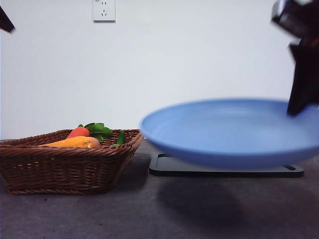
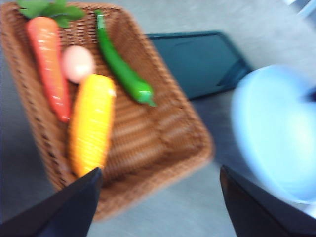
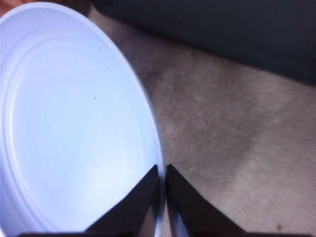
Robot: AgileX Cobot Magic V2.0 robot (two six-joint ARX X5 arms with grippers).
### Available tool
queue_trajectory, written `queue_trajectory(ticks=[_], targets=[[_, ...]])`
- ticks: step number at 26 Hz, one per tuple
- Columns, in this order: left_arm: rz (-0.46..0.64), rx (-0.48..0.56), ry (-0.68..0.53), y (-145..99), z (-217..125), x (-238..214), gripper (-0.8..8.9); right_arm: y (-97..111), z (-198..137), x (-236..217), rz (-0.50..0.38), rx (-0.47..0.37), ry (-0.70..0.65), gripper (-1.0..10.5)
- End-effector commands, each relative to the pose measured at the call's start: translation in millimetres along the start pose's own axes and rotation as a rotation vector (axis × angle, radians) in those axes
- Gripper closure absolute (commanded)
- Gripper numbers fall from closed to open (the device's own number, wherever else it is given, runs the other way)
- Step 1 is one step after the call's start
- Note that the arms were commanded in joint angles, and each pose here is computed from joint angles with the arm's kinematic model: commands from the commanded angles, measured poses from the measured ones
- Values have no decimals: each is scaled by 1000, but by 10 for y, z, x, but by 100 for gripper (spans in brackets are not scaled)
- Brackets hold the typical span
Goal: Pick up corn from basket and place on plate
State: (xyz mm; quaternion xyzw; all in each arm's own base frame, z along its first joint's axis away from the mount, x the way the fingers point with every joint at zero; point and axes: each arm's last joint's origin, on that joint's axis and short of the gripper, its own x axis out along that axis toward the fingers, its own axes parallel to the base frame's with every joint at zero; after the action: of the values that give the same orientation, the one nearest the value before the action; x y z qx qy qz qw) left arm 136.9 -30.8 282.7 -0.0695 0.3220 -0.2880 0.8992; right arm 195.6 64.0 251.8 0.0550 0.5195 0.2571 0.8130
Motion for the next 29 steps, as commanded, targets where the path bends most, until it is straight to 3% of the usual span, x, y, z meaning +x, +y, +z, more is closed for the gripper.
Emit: queue_trajectory(ticks=[1, 7, 14, 22, 29], targets=[[42, 30, 10, -4, 155, 107, 423, 52, 24, -195, -19, -8, -64, 944], [138, 117, 119, -28, 434, 522, 424, 109, -3, -493, -29, -20, -173, 944], [275, 206, 302, -21, 673, 1237, 426, 137, 13, -575, -30, -30, -203, 944], [350, 294, 498, 115, 481, 1848, 426, 140, 28, -579, -28, -35, -218, 944], [346, 301, 537, 146, 387, 2023, 440, 141, 37, -580, -26, -39, -226, 944]])
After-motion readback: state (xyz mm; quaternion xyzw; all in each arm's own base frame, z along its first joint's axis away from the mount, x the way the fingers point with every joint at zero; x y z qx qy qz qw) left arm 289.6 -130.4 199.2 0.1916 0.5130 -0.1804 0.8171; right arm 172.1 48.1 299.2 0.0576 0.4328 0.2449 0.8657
